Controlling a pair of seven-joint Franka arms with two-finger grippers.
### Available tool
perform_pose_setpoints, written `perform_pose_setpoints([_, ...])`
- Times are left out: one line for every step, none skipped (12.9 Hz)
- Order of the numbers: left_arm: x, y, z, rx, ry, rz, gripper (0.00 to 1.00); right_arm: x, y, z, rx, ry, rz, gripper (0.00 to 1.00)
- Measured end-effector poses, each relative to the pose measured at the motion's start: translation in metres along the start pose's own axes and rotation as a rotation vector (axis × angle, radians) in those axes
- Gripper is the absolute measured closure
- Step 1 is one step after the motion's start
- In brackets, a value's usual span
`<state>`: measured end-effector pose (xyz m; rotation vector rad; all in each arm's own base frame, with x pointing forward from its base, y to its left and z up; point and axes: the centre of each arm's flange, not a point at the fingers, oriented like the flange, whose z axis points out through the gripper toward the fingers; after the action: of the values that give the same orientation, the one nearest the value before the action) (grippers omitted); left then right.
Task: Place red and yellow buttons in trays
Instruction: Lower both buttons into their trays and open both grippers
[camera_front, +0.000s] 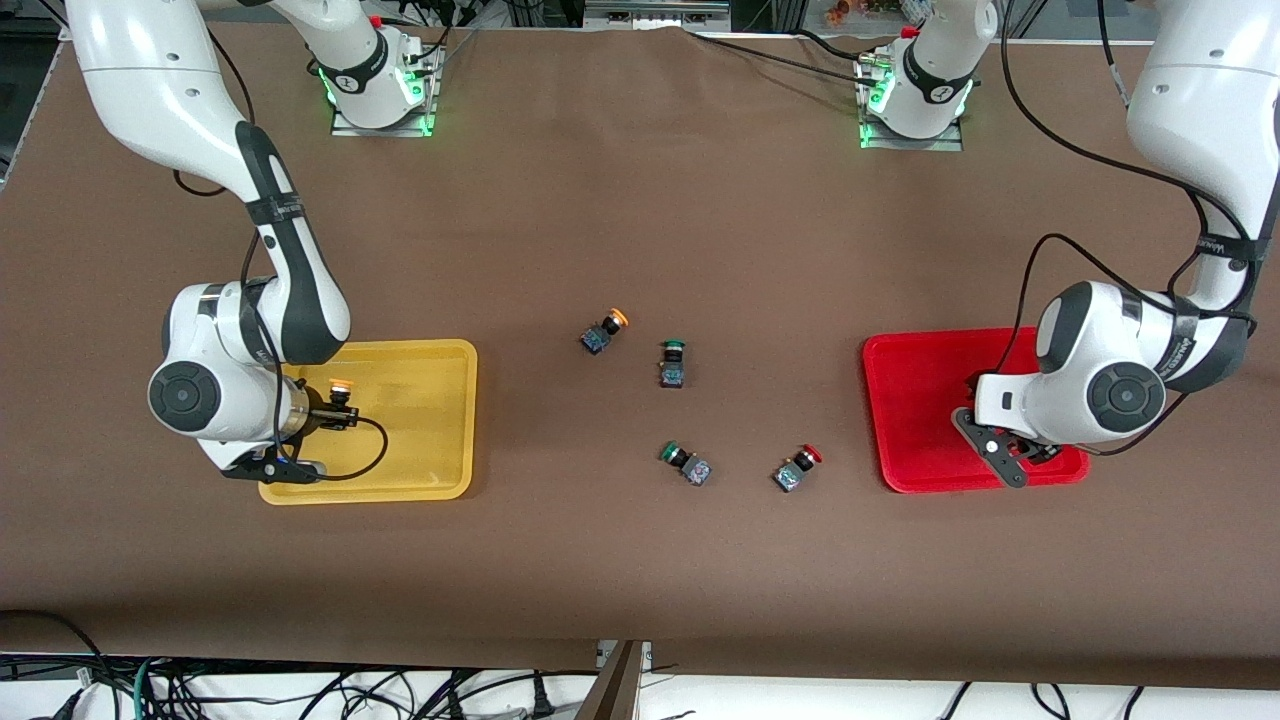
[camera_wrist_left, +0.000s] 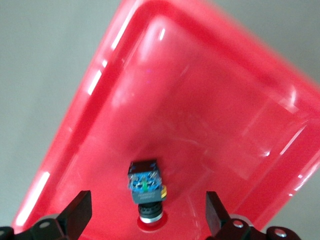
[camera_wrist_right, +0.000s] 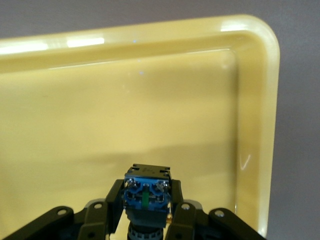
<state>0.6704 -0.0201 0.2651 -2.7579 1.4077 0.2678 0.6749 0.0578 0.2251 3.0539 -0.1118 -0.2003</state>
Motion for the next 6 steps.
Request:
perform_pose_setpoints([0.012,0.009,-0.019,0.005,0.031,-0.005,0.00,-0.004,0.002,0.013,0.001,0.009,-0.003,0.59])
perform_pose_setpoints([0.023,0.017,-0.034,0.014,0.054,-0.029,0.00,-0.008,0.003,0.021,0.002,0.016,-0.014,0.59])
perform_pose_setpoints([0.034,0.025,-0.046,0.021,0.071,-0.066,0.00,-0.010,0.005,0.026,0.002,0.017,-0.021,0.59])
perform_pose_setpoints([0.046,0.034,-0.053,0.020,0.086,-0.119,0.00,-0.010,0.010,0.028,0.003,0.016,-0.024,0.59])
perform_pose_setpoints([0.061,0.045,-0.059,0.008,0.104,-0.196,0.00,-0.010,0.014,0.028,0.003,0.015,-0.023,0.59])
perform_pose_setpoints([0.076,0.057,-0.063,-0.005,0.117,-0.276,0.00,-0.009,0.017,0.028,0.004,0.016,-0.022,0.59])
